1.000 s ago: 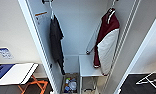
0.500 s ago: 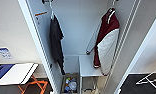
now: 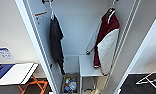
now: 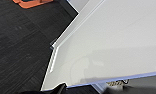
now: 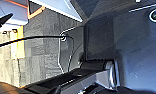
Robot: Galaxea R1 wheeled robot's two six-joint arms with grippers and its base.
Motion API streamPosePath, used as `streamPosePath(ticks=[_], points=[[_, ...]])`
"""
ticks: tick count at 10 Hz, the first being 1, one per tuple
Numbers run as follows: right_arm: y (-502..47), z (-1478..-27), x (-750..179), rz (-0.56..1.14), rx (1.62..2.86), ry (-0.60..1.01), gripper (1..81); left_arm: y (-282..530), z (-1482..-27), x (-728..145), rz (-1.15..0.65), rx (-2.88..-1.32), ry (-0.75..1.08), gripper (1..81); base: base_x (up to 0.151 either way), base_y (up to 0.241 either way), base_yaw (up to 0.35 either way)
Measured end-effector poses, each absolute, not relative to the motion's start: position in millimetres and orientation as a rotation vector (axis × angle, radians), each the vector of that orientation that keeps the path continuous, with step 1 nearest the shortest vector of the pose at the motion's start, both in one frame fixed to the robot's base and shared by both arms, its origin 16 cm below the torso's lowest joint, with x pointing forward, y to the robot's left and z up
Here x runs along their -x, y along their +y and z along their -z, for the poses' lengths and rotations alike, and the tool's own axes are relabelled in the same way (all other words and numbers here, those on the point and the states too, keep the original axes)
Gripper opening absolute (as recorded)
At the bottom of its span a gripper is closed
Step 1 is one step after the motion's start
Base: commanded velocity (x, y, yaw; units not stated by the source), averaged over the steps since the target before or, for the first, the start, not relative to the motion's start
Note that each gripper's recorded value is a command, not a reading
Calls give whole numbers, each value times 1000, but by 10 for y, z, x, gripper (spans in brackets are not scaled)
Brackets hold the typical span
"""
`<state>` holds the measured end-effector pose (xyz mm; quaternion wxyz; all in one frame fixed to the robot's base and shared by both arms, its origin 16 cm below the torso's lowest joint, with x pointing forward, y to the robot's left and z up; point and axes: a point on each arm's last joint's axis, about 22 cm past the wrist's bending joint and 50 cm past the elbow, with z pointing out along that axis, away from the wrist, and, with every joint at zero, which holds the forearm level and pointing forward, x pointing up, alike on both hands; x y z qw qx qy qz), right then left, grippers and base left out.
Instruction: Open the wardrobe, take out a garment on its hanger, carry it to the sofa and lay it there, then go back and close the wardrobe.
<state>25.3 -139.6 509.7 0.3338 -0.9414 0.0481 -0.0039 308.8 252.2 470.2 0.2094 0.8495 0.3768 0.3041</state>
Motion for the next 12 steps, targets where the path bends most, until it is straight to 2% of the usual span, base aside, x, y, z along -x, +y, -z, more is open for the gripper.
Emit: streamPosePath(ticks=[4, 6, 7, 9, 12], points=[[-1334, -5133, -293, 14, 2443, 122, 811, 2951, -4632, -2765, -866, -2370, 1170, 811, 0, 0, 0], [-1318, -5135, -292, 13, 2441, 122, 811, 2933, -4567, -2541, -827, -2400, 1162, 811, 0, 0, 0], [-1266, -5144, -293, 13, 2434, 122, 811, 2817, -4531, -2453, -782, -2445, 1069, 811, 0, 0, 0], [-1236, -5146, -293, 13, 2431, 121, 811, 2424, -4549, -2396, -719, -2488, 759, 811, 0, 0, 0], [-1217, -5083, -295, 14, 2443, 120, 811, 1891, -4661, -2289, -645, -2422, 463, 811, 0, 0, 0]])
